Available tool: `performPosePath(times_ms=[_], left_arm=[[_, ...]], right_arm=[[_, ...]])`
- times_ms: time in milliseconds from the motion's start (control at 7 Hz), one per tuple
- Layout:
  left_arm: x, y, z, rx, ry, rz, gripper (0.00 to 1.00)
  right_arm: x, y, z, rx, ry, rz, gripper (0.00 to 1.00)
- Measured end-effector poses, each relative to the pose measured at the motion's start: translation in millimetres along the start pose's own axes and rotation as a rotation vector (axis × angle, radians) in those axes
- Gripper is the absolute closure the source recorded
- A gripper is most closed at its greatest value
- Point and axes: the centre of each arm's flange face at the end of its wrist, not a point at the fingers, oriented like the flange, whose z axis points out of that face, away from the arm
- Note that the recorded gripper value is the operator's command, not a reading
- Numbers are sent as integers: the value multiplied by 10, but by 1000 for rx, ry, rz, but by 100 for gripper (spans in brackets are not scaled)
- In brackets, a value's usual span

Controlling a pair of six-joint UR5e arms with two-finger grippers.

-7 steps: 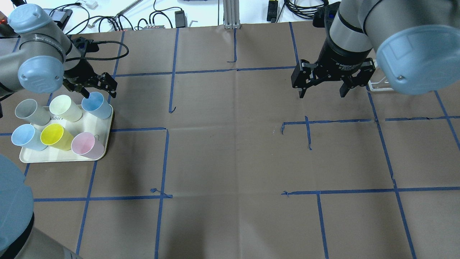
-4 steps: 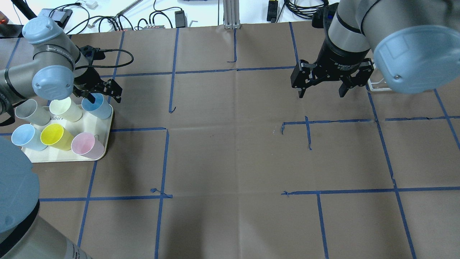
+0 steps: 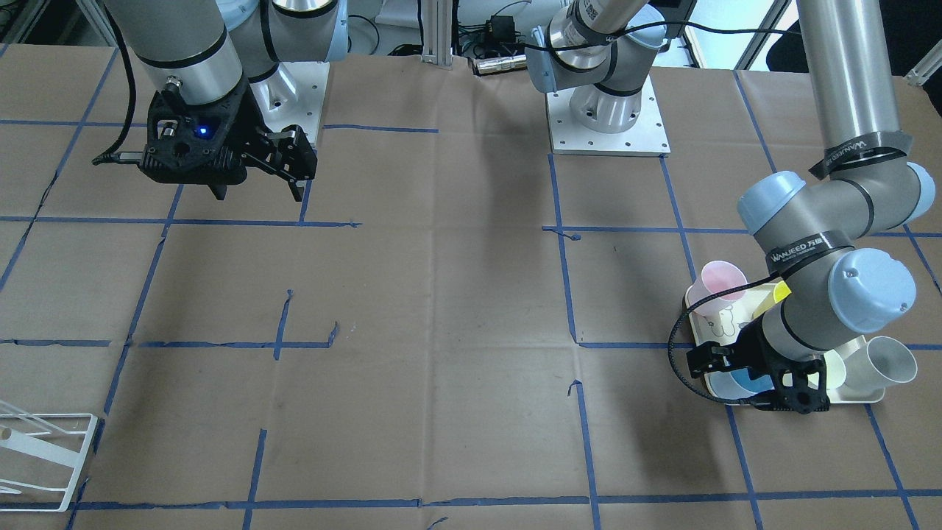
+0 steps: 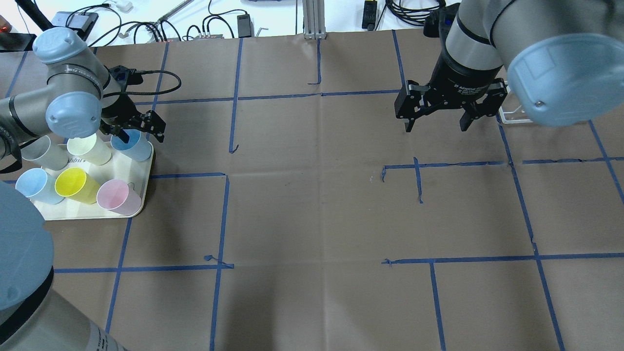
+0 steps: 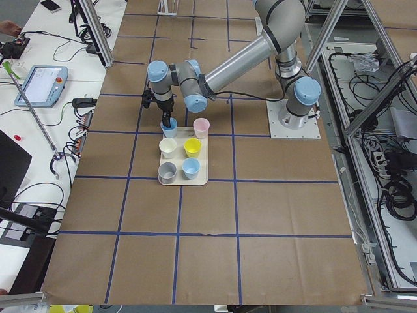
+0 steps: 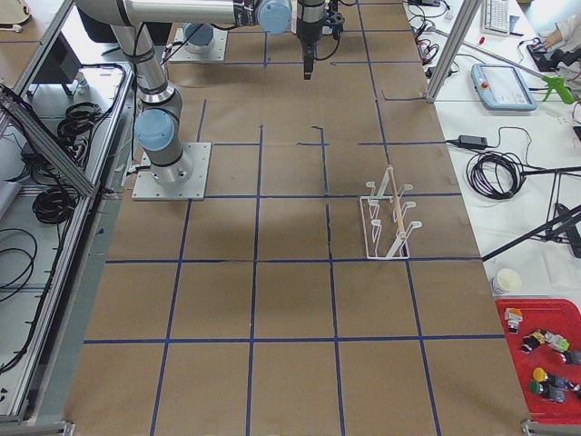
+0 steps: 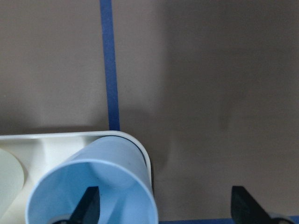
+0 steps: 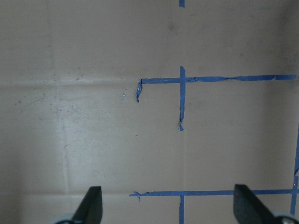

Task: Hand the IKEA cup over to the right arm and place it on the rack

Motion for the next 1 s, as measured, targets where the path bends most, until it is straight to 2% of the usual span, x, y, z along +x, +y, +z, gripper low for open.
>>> performPosePath(times_ms=[286,429,1000], left_arm=[[-102,17,13,-3,1,-16,14],[-113,18,15,-3,1,-18,25],[-114,12,-2,-2,-1,-15,81]], right_arm=[[1,-1,-1,1,0,-1,0],[4,-4,4,0,1,-1,0],[6,-13,2,1,-1,-2,0]])
